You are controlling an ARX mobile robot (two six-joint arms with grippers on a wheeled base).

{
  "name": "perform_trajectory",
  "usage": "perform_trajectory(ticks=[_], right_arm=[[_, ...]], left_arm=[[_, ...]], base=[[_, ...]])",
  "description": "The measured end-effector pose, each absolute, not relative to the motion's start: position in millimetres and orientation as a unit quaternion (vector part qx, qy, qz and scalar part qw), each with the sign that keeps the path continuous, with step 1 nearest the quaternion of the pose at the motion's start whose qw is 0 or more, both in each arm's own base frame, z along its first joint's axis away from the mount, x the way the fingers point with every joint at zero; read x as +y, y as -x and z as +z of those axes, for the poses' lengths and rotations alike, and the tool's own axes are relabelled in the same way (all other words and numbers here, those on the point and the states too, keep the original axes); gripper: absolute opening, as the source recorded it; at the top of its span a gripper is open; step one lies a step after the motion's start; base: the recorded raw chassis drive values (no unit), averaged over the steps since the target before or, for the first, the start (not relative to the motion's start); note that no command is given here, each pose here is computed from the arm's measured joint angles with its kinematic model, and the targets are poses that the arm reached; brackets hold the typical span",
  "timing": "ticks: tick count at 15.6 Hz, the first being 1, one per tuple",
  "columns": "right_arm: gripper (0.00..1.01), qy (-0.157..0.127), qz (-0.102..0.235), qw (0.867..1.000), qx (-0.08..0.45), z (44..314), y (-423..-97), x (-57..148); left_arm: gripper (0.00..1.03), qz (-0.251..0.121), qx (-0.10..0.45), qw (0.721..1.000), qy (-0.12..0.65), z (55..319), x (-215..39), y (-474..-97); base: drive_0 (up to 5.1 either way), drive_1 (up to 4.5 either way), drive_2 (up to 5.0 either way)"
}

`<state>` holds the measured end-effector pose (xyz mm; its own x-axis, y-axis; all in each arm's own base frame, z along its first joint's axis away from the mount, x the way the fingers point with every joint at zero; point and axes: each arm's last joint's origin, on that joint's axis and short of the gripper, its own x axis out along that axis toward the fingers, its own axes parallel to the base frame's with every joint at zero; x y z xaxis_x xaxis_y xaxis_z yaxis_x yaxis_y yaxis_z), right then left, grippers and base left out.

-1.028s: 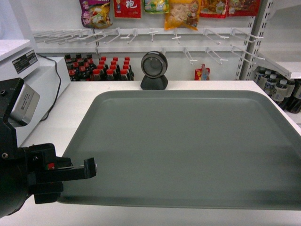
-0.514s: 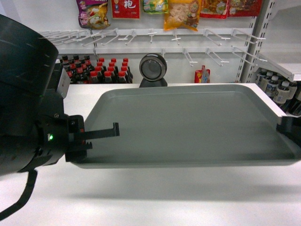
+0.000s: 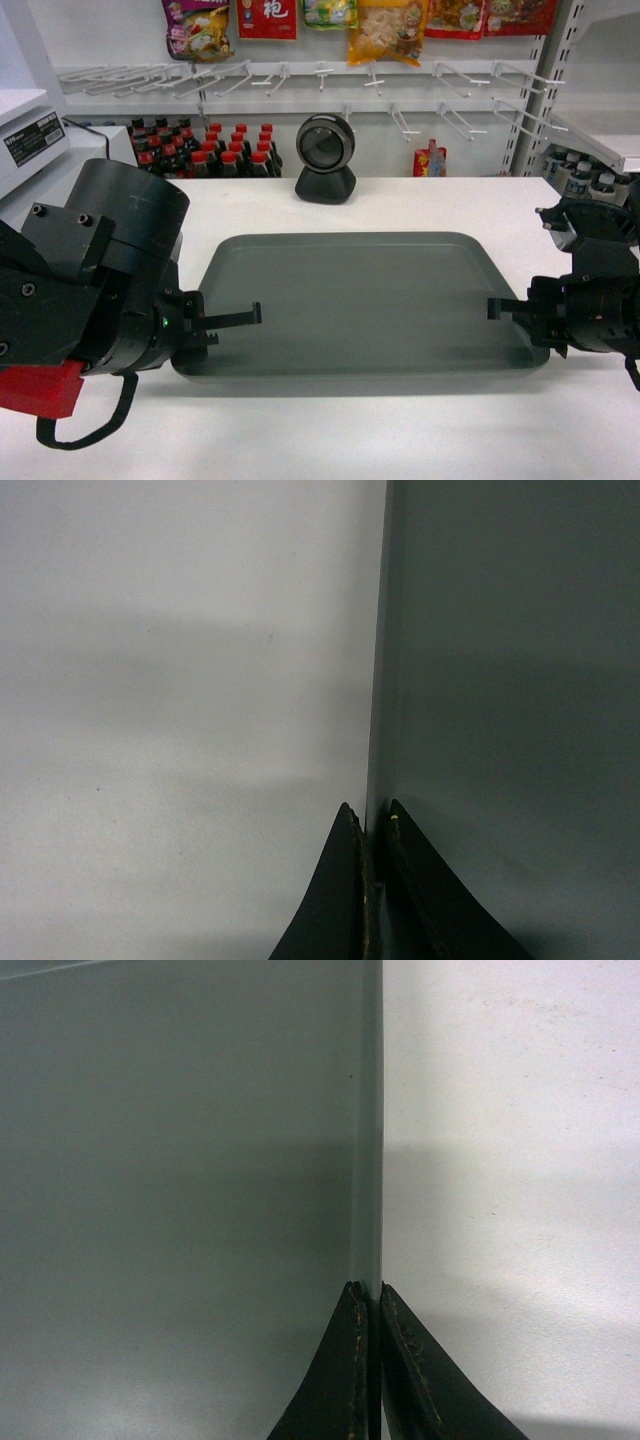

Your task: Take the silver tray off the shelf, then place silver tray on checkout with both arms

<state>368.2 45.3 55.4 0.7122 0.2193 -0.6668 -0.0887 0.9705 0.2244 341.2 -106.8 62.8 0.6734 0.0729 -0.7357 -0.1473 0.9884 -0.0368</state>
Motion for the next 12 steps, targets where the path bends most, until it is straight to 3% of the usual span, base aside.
perform_trajectory(ticks=[1, 4, 6, 7, 8, 9, 10, 12], right_arm=[[0.13, -0.077, 0.078, 0.922, 0.371, 52.1, -365.0, 44.7], [0.44, -0.065, 0.064, 0.933, 0.349, 51.6, -359.3, 46.9], [0.66, -0.072, 0.056, 0.95, 0.298, 75.6, -351.3, 40.1], [0.65, -0.06, 0.038, 0.978, 0.195, 90.5, -350.9, 37.9], [0.56, -0.039, 0.009, 0.991, 0.131, 95.7, -345.7, 33.1], [0.39, -0.015, 0.003, 0.994, 0.111, 88.4, -310.1, 26.9], [0.25, -0.005, -0.001, 0.994, 0.105, 91.5, -286.8, 21.4], [0.02, -0.003, -0.001, 0.999, 0.054, 122.1, -258.0, 15.3]], left_arm=[[0.06, 0.062, 0.404, 0.911, 0.055, 59.3, -109.6, -339.3], [0.37, 0.053, 0.404, 0.912, 0.049, 52.1, -120.5, -332.9], [0.59, 0.041, 0.343, 0.937, 0.054, 70.1, -120.7, -322.0], [0.66, 0.039, 0.266, 0.961, 0.063, 92.9, -118.4, -320.2], [0.57, 0.014, 0.159, 0.984, 0.08, 111.6, -114.9, -320.7], [0.41, 0.001, 0.081, 0.996, 0.043, 119.2, -91.1, -298.0], [0.26, 0.009, 0.071, 0.997, 0.015, 114.2, -69.3, -272.7], [0.01, 0.003, 0.021, 1.0, 0.009, 138.3, -48.5, -243.8]], base=[[0.0, 0.0, 0.0], [0.0, 0.0, 0.0], [0.0, 0.0, 0.0], [0.0, 0.0, 0.0], [0.0, 0.0, 0.0], [0.0, 0.0, 0.0], [0.0, 0.0, 0.0], [0.0, 0.0, 0.0]])
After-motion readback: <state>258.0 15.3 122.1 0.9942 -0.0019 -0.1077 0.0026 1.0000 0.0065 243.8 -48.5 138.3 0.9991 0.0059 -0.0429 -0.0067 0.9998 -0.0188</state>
